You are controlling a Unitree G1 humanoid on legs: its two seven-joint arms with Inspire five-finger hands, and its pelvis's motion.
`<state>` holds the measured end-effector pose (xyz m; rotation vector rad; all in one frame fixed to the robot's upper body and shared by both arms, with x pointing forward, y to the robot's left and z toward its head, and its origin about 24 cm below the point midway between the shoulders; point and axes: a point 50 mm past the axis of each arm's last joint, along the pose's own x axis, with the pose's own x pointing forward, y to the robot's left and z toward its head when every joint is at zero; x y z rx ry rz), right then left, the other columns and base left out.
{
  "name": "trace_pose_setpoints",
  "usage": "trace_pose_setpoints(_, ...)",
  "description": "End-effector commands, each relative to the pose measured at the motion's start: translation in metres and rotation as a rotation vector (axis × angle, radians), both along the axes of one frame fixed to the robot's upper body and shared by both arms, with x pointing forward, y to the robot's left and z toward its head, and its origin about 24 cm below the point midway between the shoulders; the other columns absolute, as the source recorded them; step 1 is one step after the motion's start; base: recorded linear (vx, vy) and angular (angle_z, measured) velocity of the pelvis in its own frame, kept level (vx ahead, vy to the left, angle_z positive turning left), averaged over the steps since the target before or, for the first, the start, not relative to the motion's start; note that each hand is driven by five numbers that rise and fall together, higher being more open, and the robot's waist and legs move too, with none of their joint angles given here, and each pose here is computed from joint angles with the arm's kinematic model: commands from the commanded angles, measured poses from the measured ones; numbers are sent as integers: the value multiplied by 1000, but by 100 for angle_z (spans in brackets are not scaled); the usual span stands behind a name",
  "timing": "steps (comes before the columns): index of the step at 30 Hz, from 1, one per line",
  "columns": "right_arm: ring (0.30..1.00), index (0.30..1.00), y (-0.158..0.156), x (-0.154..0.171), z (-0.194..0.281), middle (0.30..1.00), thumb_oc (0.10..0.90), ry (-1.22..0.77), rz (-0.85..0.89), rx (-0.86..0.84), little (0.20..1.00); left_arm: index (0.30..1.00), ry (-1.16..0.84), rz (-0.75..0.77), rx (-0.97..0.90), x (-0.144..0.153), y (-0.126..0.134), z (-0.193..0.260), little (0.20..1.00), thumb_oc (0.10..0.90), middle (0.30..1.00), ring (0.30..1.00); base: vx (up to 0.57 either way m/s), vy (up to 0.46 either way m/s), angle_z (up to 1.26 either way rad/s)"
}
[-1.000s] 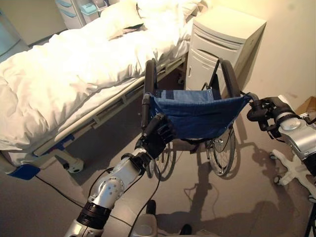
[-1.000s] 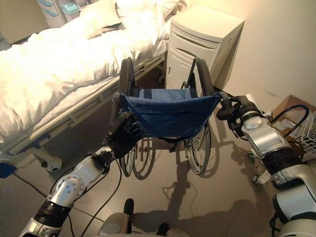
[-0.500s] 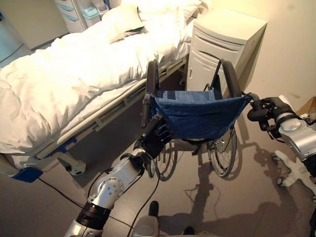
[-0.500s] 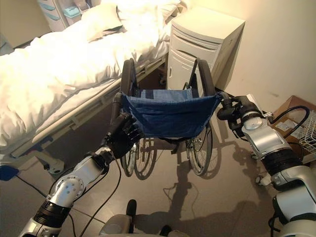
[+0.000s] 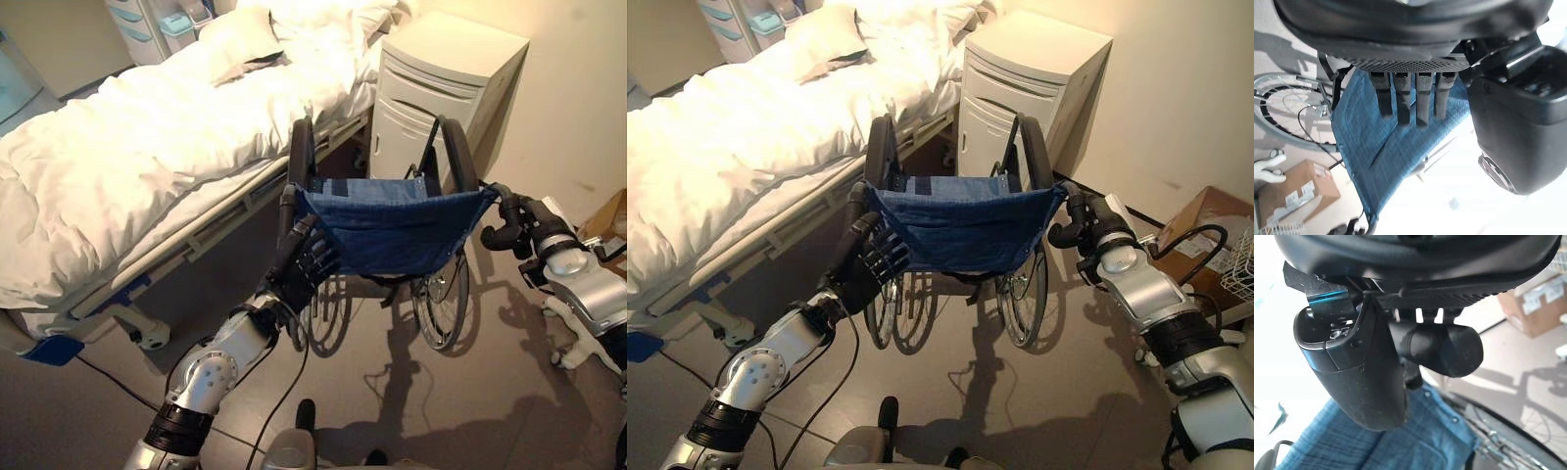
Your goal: Push the wheelchair next to the bed
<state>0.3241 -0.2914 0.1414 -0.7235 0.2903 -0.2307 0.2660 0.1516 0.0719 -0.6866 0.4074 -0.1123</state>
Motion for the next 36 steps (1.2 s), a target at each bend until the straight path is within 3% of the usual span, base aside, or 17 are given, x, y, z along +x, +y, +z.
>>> trace_pose_setpoints(1, 900, 900, 61, 20, 89, 900, 800, -433, 221, 27, 900, 900, -251, 128, 61, 3, 37, 55, 900, 800, 900, 900, -13, 4, 5)
trace_pose_setpoints(8, 900, 900, 6, -3, 116, 900, 800, -555, -32, -76, 900, 900, -230, 219, 118, -4, 68, 59, 900, 800, 900, 900, -8, -8, 9)
trace_pose_setpoints(16, 900, 900, -38, -39, 133, 900, 800, -670, -303, -167, 900, 900, -175, 246, 154, -20, 83, 54, 900, 800, 900, 900, -9, -8, 22)
trace_pose_setpoints(26, 900, 900, -55, -62, 121, 900, 800, -680, -417, -142, 900, 900, -124, 246, 140, -30, 96, 49, 900, 800, 900, 900, 4, 3, 31)
trace_pose_setpoints(31, 900, 900, -61, -72, 126, 900, 800, -842, -556, -78, 900, 900, -101, 260, 127, -29, 99, 47, 900, 800, 900, 900, 12, 9, 6)
trace_pose_setpoints(36, 900, 900, -63, -82, 131, 900, 800, -928, -642, -156, 900, 900, -85, 267, 121, -31, 100, 46, 900, 800, 900, 900, 16, -1, 15)
